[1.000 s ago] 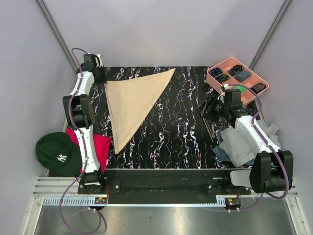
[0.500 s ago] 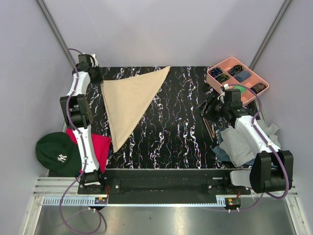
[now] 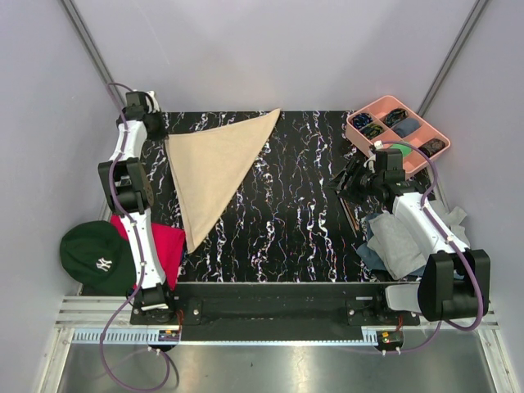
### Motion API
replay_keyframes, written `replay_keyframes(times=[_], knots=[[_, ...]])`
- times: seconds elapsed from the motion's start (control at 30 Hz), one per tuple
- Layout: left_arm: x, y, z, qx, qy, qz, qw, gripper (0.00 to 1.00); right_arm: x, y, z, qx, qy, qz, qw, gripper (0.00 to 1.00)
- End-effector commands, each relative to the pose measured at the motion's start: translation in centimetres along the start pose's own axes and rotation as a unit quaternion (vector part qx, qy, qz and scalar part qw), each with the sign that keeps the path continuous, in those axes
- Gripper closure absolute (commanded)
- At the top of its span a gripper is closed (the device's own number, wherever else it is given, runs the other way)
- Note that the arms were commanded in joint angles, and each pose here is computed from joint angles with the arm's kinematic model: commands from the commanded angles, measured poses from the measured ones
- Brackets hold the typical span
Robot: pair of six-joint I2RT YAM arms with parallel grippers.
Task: Fold the napkin, place the utensils inside, and roll it up
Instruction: Fold the napkin
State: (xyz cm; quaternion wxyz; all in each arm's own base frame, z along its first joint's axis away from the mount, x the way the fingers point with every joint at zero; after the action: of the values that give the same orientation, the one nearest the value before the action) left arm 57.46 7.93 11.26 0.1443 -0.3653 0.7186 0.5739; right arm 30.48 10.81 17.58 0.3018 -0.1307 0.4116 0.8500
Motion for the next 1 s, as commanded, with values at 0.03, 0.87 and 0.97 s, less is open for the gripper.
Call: replay_keyframes(times=[0.03,0.87,0.97], knots=[[-2.6,1.1,0.0,0.014,-0.002,-0.038,0.999,1.00,-0.5,0.1,0.3,-0.006,-0.001,-0.008,1.000,0.37],[-5.3,4.8,-0.8,0.046,0.010,-0.068,0.997,1.00,-0.1,0.1,0.1,-0.006,-0.004,-0.004,1.000,0.37],[-5.7,5.2,-1.0,0.050,0.012,-0.073,0.996,1.00,0.0,0.3,0.1,-0.005,-0.004,-0.006,1.000,0.37]])
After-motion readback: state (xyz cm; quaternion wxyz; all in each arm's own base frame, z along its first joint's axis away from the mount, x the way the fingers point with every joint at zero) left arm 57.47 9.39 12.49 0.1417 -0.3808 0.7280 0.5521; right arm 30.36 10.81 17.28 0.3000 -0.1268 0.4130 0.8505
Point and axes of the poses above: each gripper's point midway between its finger pads, its own y axis back along the fingers, its own z axis along the line the jaws close on, x = y × z, the point moved 4 cm from there along y, back along the fingers, and after that the axes turned 7 degrees about y, right-handed, at the moved point
